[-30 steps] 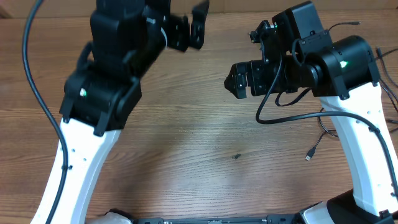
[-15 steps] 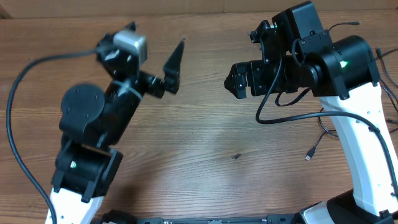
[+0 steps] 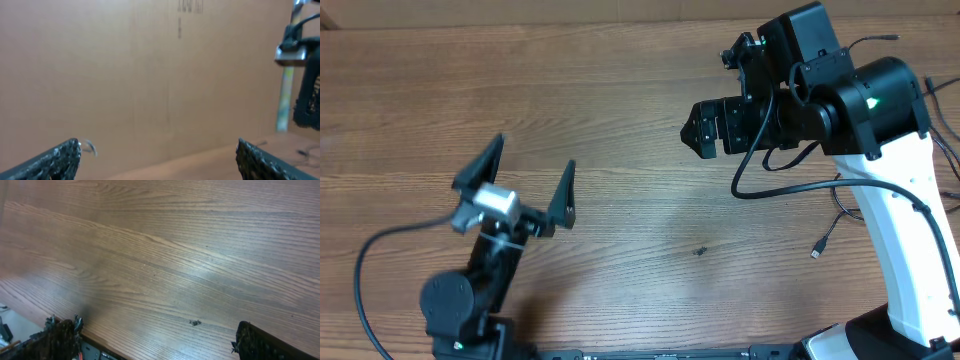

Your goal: Untangle cables

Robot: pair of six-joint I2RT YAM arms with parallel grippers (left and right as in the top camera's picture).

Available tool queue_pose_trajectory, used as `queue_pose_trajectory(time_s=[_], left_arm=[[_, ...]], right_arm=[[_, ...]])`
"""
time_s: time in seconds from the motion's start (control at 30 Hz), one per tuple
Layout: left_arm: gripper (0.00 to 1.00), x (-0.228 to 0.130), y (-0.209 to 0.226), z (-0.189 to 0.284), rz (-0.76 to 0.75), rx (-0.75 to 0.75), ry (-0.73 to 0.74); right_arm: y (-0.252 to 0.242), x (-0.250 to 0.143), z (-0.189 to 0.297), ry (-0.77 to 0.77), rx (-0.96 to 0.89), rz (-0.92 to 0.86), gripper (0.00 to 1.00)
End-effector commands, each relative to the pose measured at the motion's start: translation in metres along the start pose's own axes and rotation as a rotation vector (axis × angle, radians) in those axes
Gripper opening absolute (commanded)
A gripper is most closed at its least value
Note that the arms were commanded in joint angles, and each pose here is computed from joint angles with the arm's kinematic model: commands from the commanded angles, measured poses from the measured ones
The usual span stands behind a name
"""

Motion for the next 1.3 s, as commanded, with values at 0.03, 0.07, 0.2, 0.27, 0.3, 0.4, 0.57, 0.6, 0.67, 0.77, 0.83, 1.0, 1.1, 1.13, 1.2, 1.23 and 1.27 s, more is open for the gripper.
queue_pose_trajectory(time_s=[0.03, 0.07, 0.2, 0.27, 0.3, 0.4, 0.57, 0.6, 0.67, 0.77, 0.83, 1.0, 1.1, 1.13, 1.2, 1.23, 1.27], left_arm=[[1.00, -0.034, 0.004, 0.031, -0.019, 0.009, -0.039], [1.00, -0.038, 0.004, 0.034, -0.012, 0.017, -0.043], [1.00, -0.051, 0.008, 0.047, 0.014, 0.046, -0.062], [0.99, -0.062, 0.009, 0.055, 0.019, 0.060, -0.074], [0.99, -0.065, 0.010, 0.057, 0.022, 0.063, -0.076], [1.00, -0.080, 0.012, 0.063, 0.055, 0.081, -0.065], [1.00, -0.103, 0.018, 0.068, 0.123, 0.123, 0.017], [0.99, -0.106, 0.018, 0.068, 0.128, 0.129, 0.033], [1.00, -0.113, 0.020, 0.069, 0.137, 0.145, 0.071], [0.99, -0.129, 0.024, 0.072, 0.164, 0.199, 0.159], [0.99, -0.142, 0.031, 0.076, 0.187, 0.278, 0.228], [1.00, -0.154, 0.042, 0.084, 0.160, 0.418, 0.300], [1.00, -0.155, 0.042, 0.084, 0.118, 0.410, 0.309], [1.00, -0.155, 0.042, 0.084, 0.109, 0.409, 0.311], [1.00, -0.155, 0.042, 0.084, 0.105, 0.413, 0.312], [1.00, -0.155, 0.042, 0.084, 0.098, 0.411, 0.314], [1.00, -0.155, 0.042, 0.084, 0.099, 0.409, 0.314]], right_arm=[[0.001, 0.000, 0.001, -0.009, -0.004, 0.006, 1.00], [0.001, 0.000, 0.001, -0.009, -0.004, 0.006, 1.00], [0.001, 0.000, 0.001, -0.009, -0.004, 0.006, 1.00], [0.001, 0.000, 0.001, -0.009, -0.004, 0.006, 1.00], [0.001, 0.000, 0.001, -0.008, -0.004, 0.006, 1.00], [0.001, 0.000, 0.001, -0.009, -0.004, 0.006, 1.00], [0.001, 0.000, 0.001, -0.009, -0.004, 0.006, 1.00], [0.001, 0.000, 0.001, -0.008, -0.004, 0.006, 1.00], [0.001, 0.000, 0.001, -0.009, -0.004, 0.006, 1.00], [0.001, 0.000, 0.001, -0.008, -0.004, 0.006, 1.00], [0.001, 0.000, 0.001, -0.009, -0.004, 0.006, 1.00], [0.001, 0.000, 0.001, -0.008, -0.004, 0.006, 1.00], [0.001, 0.000, 0.001, -0.008, -0.004, 0.006, 1.00], [0.001, 0.000, 0.001, -0.009, -0.004, 0.006, 1.00], [0.001, 0.000, 0.001, -0.009, -0.004, 0.006, 1.00], [0.001, 0.000, 0.001, -0.008, -0.004, 0.006, 1.00], [0.001, 0.000, 0.001, -0.008, -0.004, 0.006, 1.00]])
Point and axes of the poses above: each gripper's point midway between its finger pads, its own z axis back along the fingers, its own y axis along the line the jaws close on, x = y × z, the point moved 8 cm from there along z, back along the fingers, and after that the axes turned 2 degrees about z, right-handed, at the moved point
